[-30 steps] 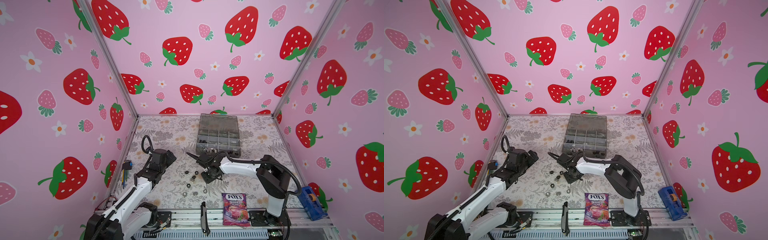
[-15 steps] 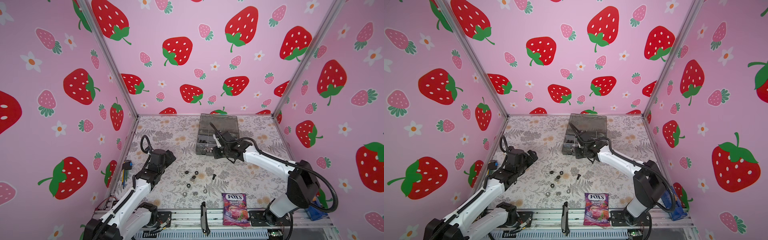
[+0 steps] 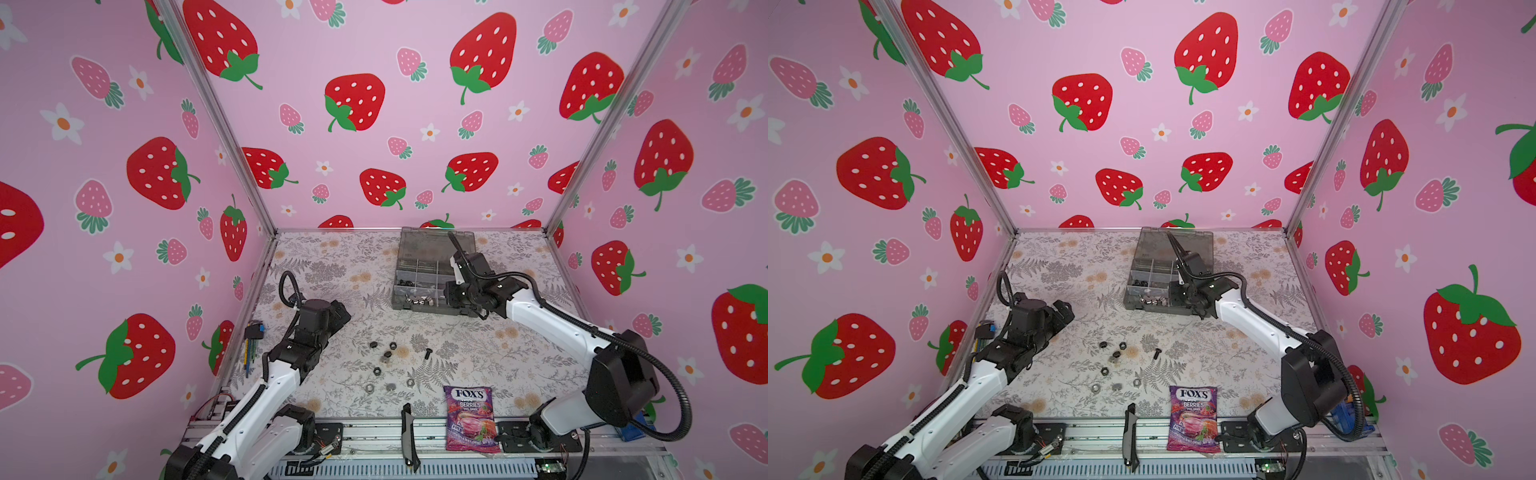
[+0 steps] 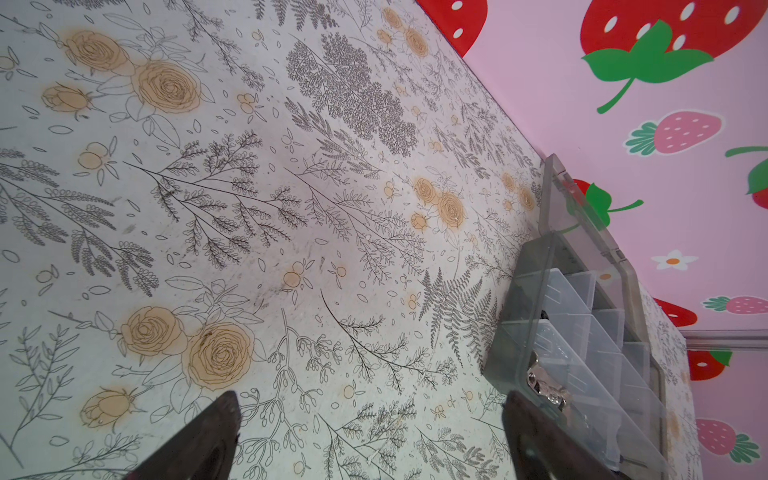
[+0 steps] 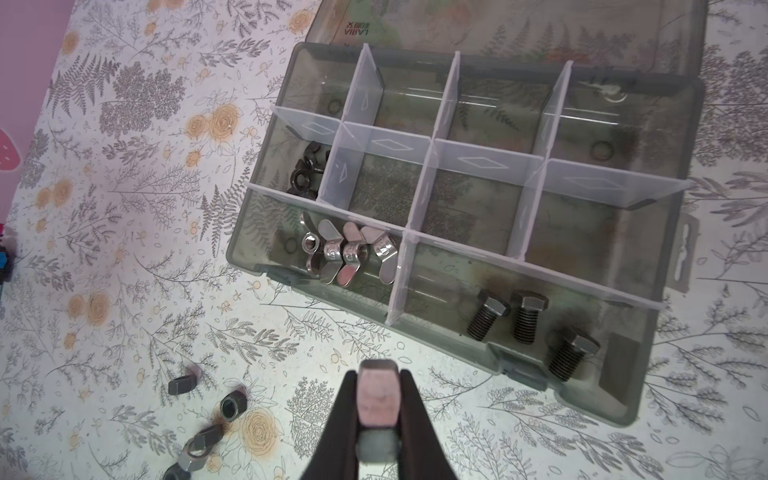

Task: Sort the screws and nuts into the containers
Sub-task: 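Lift the silver nut and carry it over the organizer box, then lower the silver nut into an empty compartment and open the right gripper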

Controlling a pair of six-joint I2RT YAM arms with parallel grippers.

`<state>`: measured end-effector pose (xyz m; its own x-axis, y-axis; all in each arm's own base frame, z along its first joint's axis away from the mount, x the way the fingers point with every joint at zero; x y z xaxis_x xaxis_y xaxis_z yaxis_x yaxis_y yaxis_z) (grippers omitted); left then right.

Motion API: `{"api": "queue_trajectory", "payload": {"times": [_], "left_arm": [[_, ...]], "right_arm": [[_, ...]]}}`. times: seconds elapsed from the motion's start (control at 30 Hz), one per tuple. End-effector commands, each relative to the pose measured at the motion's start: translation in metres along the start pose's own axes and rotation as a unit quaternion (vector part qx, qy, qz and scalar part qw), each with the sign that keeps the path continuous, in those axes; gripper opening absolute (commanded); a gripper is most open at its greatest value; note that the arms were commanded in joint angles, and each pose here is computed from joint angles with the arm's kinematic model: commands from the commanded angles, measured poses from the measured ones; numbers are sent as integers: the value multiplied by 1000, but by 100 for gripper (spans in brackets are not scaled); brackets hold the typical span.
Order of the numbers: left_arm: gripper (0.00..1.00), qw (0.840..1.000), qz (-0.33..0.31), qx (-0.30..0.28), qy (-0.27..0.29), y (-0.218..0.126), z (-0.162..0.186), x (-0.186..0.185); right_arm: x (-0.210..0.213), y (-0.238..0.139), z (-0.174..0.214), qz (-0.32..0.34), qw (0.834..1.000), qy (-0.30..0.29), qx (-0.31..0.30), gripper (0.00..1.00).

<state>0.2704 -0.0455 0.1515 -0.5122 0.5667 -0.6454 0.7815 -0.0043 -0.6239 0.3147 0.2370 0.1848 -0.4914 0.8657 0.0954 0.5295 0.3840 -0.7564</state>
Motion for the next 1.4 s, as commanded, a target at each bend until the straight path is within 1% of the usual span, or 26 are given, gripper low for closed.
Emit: {"api": "queue_trajectory", "payload": {"times": [0.0, 0.27, 0.47, 0.57, 0.7, 0.93, 1.17, 1.3, 1.37], "left_arm": [[99, 1000, -12, -14, 6, -2, -4, 6], [99, 1000, -9, -17, 12, -4, -6, 5], [99, 1000, -8, -17, 14, -3, -6, 4], [99, 1000, -8, -14, 12, -2, -5, 3], [99, 1000, -7, -13, 12, -2, -5, 3], [99, 1000, -9, -12, 12, -1, -4, 4], [99, 1000, -5, -12, 12, -1, -5, 2], [99, 1000, -5, -12, 12, -2, -5, 2], [99, 1000, -6, -13, 12, -3, -5, 3]], "right_arm": [[-10, -10, -6, 6, 1000, 9, -18, 0], [-31, -1, -4, 24, 1000, 17, -4, 0], [-49, 28, 0, 53, 998, 4, 42, 0], [-48, 45, 0, 48, 997, -6, 56, 0], [-49, 60, -4, 48, 997, -14, 60, 0], [-53, 69, -18, 66, 996, -32, 52, 0], [-59, 97, -24, 79, 993, -53, 72, 0], [-61, 112, -23, 83, 991, -60, 88, 4], [-61, 117, -20, 82, 990, -61, 93, 9]]}}
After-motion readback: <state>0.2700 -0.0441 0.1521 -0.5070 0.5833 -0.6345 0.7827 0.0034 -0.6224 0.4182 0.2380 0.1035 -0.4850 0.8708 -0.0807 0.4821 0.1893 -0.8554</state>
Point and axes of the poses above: each gripper's point midway between its finger pads, its own y axis out along the fingers, its own x axis along the line the jaws close on, z = x × y, the point moved 3 cm from there along -y, back along the fingers, and after that the axes turned 15 degrees about -y, right-handed, at the moved point
